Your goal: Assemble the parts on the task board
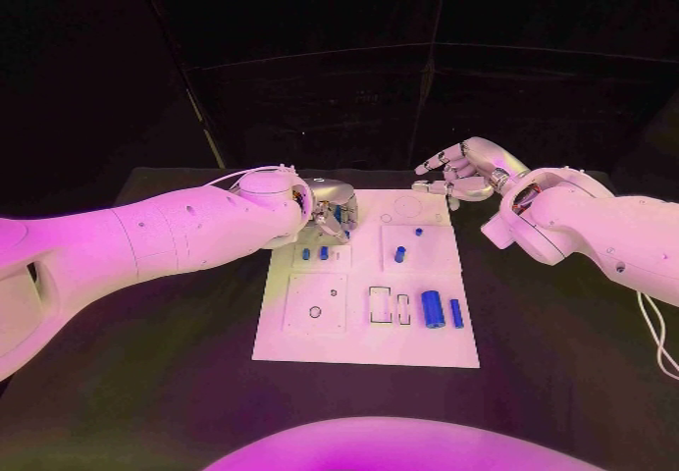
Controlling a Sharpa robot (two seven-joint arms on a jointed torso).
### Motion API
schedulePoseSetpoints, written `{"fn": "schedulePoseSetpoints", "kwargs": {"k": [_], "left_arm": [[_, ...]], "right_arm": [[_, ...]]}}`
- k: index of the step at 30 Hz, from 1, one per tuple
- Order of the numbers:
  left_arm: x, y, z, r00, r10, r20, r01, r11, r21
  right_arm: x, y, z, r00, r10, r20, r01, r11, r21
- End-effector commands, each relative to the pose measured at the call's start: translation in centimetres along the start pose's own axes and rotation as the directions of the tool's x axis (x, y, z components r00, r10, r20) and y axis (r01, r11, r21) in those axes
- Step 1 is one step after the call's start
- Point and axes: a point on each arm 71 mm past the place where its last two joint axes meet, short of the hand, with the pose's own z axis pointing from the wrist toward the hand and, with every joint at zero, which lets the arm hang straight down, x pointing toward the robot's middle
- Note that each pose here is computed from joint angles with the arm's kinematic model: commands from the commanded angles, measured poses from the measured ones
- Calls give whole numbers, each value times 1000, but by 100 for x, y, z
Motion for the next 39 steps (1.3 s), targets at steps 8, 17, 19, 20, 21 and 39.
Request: {"fn": "schedulePoseSetpoints", "kwargs": {"k": [8, 17, 19, 20, 21, 39], "left_arm": [[73, 71, -27, 999, 8, -34, -10, 999, -41], [84, 78, -36, 999, 8, -46, -10, 999, -41], [90, 64, -33, 999, 8, -52, -10, 999, -35], [94, 56, -31, 998, 8, -55, -10, 999, -32], [95, 52, -30, 998, 8, -57, -10, 1000, -30], [118, 19, -17, 998, 5, -70, -5, 1000, -11]], "right_arm": [[-4, 13, 5, 1000, 3, -4, -3, 1000, -8], [-1, 14, 7, 1000, 3, -5, -3, 1000, -8], [-1, 15, 8, 1000, 3, -5, -3, 1000, -8], [0, 15, 8, 1000, 3, -5, -3, 1000, -8], [0, 15, 8, 1000, 3, -5, -3, 1000, -8], [2, 17, 10, 1000, 3, -6, -3, 1000, -8]]}}
